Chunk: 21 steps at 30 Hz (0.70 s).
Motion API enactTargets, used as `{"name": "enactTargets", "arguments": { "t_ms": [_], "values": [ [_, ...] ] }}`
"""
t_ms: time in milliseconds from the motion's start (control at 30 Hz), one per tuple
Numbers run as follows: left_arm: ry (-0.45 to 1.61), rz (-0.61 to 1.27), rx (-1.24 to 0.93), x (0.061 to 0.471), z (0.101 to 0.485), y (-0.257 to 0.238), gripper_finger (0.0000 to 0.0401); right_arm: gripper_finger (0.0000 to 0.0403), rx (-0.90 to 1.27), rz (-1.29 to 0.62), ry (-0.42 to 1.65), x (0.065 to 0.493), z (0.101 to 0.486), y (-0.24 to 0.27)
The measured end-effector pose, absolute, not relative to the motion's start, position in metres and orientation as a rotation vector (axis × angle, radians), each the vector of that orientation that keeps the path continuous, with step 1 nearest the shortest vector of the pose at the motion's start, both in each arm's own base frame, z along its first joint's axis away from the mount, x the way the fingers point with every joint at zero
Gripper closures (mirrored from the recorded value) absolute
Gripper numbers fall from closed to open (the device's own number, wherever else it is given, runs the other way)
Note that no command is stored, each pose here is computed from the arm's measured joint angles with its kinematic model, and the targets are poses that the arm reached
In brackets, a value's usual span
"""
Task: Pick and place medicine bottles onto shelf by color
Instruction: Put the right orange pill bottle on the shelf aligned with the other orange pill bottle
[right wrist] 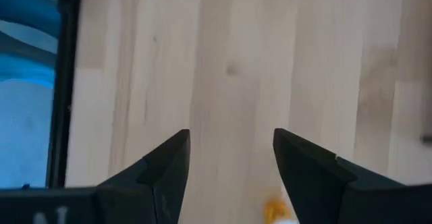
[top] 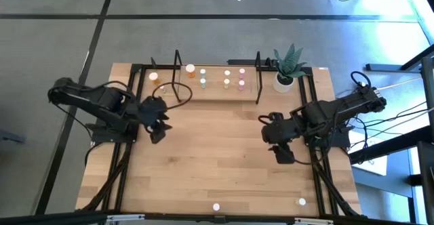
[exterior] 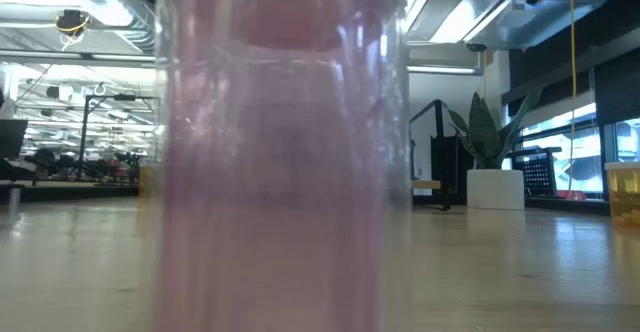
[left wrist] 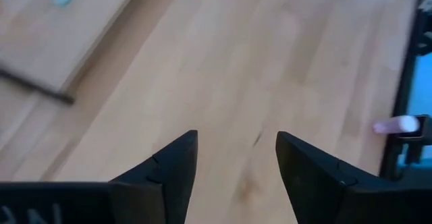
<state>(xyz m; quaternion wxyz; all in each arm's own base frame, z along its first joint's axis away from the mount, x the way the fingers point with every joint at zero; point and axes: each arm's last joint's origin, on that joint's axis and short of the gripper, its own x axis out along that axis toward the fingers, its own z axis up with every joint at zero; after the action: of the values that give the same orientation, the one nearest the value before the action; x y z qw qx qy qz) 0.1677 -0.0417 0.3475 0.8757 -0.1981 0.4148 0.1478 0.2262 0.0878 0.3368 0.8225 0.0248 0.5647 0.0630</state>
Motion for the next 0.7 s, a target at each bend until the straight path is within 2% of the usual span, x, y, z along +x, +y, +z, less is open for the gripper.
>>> {"name": "enactTargets", "arguments": {
  "t_ms": [233,367,700],
  "values": [
    [0.820,0.243,-0.388,0.185,0.346,-0.053,0.0207,0.0187,0.065,-0.074,1.354,0.202,0.335,0.081],
    [0.841,0.187,-0.301,0.194,0.341,-0.063,0.0207,0.0187,0.010,-0.089,1.324,0.187,0.337,0.080],
    [0.743,0.076,-0.156,0.229,0.335,-0.076,0.0207,0.0187,0.172,-0.153,1.234,0.153,0.332,0.066]
  ]
}}
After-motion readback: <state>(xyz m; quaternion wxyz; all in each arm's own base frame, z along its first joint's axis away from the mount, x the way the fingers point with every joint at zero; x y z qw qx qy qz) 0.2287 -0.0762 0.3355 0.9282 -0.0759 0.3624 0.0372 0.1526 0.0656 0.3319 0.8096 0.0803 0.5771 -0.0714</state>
